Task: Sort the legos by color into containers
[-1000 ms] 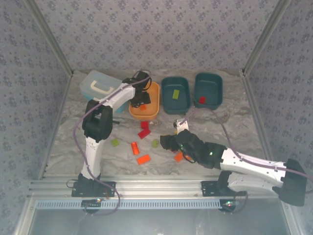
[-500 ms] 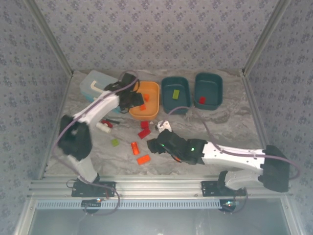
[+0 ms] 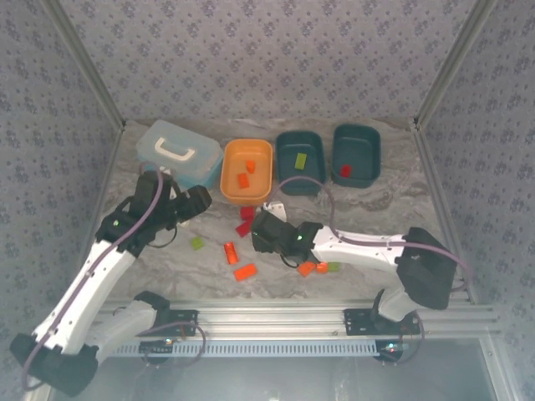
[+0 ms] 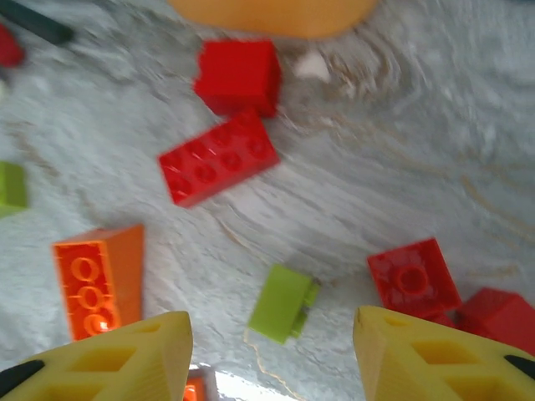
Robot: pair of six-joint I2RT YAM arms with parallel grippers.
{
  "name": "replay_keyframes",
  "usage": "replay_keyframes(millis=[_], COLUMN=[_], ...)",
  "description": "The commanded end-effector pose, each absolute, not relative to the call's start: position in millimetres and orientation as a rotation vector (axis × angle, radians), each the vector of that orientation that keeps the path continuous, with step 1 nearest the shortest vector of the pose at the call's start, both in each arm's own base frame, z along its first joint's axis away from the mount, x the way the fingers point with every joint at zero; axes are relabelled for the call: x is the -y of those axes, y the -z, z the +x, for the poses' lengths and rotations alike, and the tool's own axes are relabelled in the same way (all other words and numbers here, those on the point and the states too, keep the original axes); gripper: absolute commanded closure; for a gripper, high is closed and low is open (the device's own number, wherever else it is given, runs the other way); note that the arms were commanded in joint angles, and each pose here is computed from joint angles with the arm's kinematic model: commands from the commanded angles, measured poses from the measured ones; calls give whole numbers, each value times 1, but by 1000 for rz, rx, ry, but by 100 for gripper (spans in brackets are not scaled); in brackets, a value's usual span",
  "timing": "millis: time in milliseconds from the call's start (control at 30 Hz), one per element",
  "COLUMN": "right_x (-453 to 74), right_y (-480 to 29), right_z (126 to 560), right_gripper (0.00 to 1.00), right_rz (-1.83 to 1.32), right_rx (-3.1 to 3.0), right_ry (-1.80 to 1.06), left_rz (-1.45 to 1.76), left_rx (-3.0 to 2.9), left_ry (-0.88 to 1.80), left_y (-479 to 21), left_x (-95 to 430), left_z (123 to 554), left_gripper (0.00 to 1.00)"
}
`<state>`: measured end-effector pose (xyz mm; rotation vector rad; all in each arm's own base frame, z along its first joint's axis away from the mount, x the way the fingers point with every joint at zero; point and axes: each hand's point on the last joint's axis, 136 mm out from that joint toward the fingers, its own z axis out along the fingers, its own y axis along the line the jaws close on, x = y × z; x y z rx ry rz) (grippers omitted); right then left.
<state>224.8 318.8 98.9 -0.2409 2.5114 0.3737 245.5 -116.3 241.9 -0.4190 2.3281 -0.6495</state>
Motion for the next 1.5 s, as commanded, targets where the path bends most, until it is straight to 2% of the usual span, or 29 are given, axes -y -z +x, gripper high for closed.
replay_keyframes(millis=[0, 333, 500, 600, 667, 733, 833, 1000, 1267, 1467], right_x=[-321, -321, -324, -324, -324, -323, -321, -305, -227, -191], right_y=[-77, -49, -37, -29, -28, -28, -39, -100, -146, -134], right_z=[215, 229, 230, 227, 228, 229, 231, 252, 363, 444], right_gripper=[45, 49, 57, 58, 64, 76, 84, 85, 85, 84], right_rz=[-111, -17, -12, -11, -10, -8, -17, -33, 98, 220], right_rx=[-2645, -2743, -2782, -2802, -2803, -2801, -2768, -2630, -2531, -2549], right_ry=[-328, -204, -217, -205, -203, -197, -192, -170, -105, -68], left_rz=[-396, -402, -385, -382, -380, -376, -364, -305, -258, -234], left_rx=[-2279, -2286, -2279, -2287, -2288, -2290, -2299, -2276, -2278, -2292], left_ry=[743, 798, 811, 804, 810, 815, 826, 892, 940, 946], left_y=[-256, -247, -250, -247, -245, -243, -242, -255, -257, -255], left_x=[118, 122, 126, 127, 128, 130, 133, 151, 188, 210], left_z=[229, 220, 222, 223, 223, 223, 222, 228, 257, 279], left_gripper=[17, 16, 17, 17, 17, 17, 17, 17, 17, 17])
